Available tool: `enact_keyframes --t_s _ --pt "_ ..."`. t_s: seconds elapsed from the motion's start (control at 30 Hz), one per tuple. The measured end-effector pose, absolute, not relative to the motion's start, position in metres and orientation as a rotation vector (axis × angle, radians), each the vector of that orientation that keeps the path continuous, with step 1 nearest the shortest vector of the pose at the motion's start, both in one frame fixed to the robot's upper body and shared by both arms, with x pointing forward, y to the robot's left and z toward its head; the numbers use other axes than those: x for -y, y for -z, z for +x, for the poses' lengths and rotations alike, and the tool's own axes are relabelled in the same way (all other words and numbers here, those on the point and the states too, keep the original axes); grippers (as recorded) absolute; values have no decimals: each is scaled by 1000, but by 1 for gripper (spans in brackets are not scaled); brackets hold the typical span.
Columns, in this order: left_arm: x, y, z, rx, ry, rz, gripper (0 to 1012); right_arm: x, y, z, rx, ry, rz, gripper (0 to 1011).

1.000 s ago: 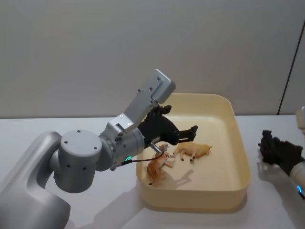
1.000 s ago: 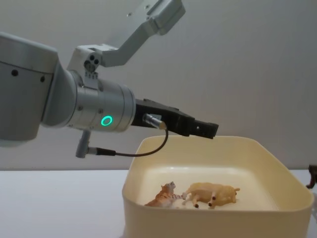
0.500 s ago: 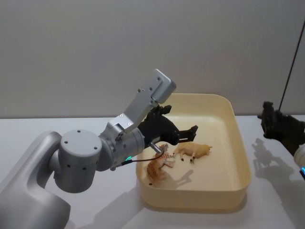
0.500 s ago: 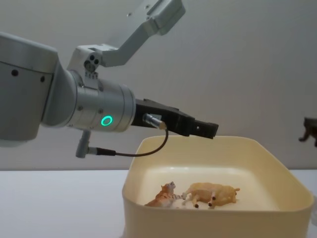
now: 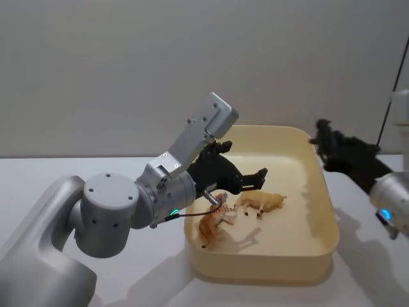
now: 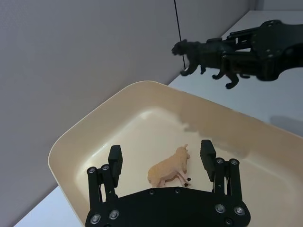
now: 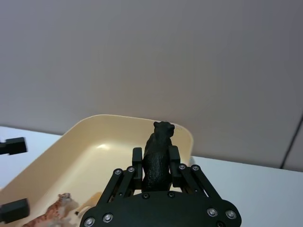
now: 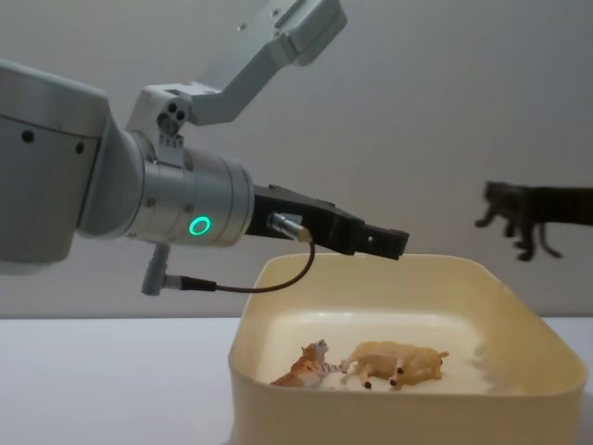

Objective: Pick up the toy alternately with two hands and place it into the central storage box.

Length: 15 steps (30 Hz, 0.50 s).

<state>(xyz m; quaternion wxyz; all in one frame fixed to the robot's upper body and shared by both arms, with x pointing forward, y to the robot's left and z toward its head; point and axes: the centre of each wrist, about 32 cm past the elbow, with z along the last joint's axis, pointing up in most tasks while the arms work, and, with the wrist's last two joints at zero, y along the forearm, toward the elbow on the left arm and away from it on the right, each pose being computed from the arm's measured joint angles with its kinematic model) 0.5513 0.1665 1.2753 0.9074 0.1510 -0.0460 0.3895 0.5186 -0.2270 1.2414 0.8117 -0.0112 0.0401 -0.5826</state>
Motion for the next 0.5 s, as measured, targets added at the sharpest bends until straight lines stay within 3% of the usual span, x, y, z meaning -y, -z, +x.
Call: enact_keyframes --t_s 0.23,0.5 --pt "-166 -1275 551 95 -804 312 1001 207 -1241 530 -91 1170 -55 335" --pt "-166 -1275 551 95 -804 312 1001 193 -1241 538 -94 1122 -77 575"
